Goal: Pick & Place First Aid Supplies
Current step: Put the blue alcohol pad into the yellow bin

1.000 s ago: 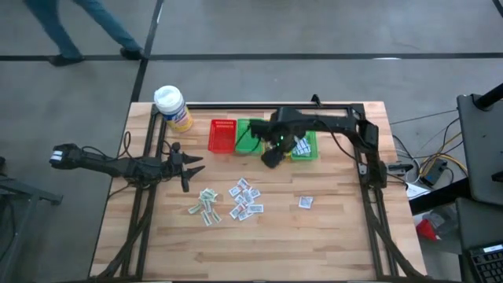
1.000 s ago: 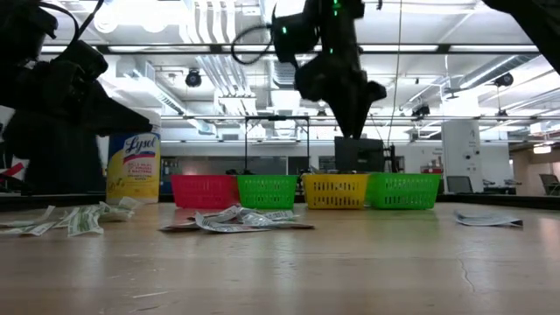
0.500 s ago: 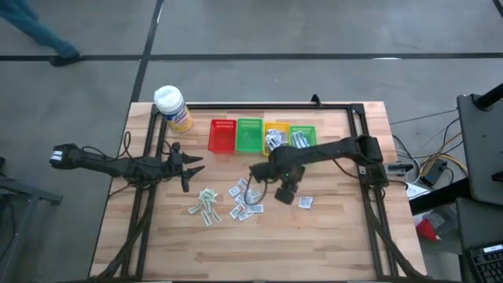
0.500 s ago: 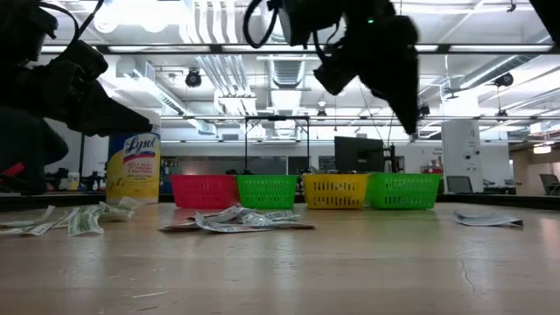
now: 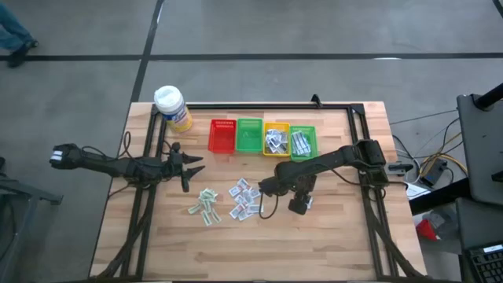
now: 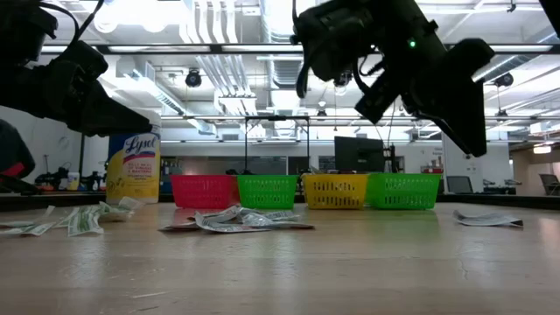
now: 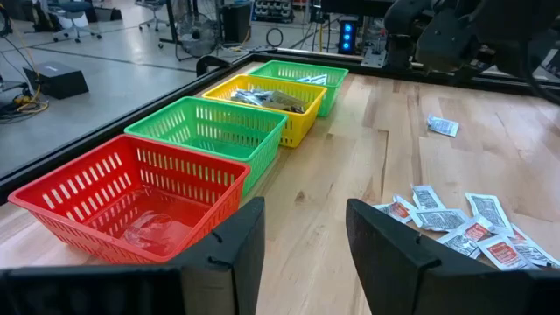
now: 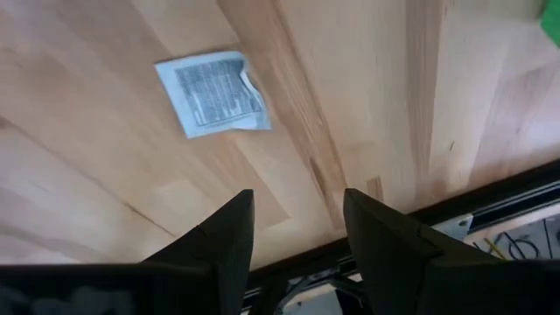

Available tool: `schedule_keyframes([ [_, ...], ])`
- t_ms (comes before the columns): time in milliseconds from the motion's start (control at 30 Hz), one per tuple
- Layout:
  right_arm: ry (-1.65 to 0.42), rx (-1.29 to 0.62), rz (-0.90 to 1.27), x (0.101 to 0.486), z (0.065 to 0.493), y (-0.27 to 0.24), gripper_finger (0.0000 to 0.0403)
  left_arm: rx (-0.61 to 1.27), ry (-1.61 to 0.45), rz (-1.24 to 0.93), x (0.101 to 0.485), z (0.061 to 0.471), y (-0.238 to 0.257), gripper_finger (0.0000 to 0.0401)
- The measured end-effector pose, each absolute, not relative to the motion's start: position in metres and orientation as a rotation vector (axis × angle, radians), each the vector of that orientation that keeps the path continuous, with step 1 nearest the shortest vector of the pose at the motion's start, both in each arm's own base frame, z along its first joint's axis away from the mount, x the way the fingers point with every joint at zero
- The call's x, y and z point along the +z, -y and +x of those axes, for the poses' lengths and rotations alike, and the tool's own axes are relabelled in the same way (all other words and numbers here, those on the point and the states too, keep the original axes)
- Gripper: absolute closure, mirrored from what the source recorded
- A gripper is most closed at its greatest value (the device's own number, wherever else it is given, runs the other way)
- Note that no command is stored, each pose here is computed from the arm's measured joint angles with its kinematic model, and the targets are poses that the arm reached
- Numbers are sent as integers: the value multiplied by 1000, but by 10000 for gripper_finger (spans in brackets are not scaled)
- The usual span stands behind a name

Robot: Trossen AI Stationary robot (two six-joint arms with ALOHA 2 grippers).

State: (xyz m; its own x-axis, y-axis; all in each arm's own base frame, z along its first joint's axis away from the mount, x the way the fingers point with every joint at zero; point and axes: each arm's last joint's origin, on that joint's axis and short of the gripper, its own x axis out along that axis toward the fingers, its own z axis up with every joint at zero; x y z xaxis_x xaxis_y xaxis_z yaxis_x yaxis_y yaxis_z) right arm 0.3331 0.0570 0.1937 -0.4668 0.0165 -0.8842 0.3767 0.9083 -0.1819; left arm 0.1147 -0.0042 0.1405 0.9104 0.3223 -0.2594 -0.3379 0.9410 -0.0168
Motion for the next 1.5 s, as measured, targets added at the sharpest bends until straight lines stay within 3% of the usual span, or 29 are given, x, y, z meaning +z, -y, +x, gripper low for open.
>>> schedule_keyframes([
  [533,-1840,-195,276,175,311,-60,222,341,-256,-63,141,115,4,243],
  [1500,-1722,-364,451,131,290,-58,234,340,-256,-63,141,115,4,243],
])
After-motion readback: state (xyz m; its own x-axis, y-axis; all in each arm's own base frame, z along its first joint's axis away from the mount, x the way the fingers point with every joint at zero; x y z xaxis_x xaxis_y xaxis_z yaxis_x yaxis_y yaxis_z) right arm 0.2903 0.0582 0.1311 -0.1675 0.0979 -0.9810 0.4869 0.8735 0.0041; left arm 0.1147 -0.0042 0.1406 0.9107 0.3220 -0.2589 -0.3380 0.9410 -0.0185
